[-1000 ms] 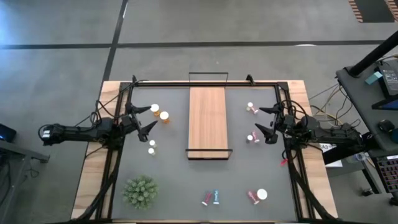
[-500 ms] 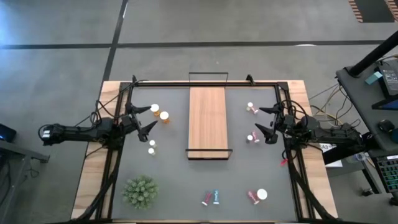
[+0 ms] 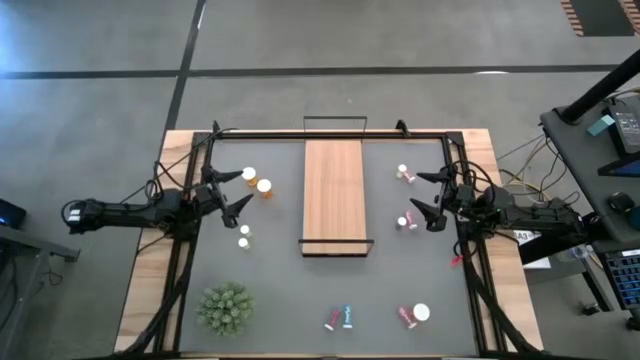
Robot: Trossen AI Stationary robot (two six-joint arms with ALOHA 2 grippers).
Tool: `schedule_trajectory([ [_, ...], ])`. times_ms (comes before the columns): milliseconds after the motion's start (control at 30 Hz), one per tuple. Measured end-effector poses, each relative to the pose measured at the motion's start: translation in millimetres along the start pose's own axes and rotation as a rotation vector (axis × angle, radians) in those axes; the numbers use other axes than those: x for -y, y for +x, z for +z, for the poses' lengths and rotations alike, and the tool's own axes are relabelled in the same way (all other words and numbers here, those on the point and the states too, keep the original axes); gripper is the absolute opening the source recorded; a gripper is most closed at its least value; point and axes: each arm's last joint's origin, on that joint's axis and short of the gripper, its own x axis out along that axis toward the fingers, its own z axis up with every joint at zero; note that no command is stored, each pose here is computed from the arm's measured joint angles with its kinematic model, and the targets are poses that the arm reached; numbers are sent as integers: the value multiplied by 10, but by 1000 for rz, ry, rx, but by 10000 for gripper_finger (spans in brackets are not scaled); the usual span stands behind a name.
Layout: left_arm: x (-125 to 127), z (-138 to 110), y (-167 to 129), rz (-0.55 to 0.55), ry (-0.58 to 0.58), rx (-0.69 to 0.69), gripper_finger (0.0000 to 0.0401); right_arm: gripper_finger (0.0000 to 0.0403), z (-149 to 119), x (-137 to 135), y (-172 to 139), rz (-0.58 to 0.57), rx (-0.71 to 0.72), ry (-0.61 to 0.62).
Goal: Pick and place medicine bottles onto shelf by color
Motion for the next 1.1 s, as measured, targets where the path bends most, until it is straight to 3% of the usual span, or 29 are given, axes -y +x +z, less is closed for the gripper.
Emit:
schedule_trajectory([
  [600,0,1,0,-1,-3,0,322,350,0,0,0,0,0,0],
  [933,1,1,0,-3,-381,1,322,350,0,0,0,0,0,0],
  [1100,1,0,0,-3,-390,0,322,350,-1,0,0,0,0,0],
])
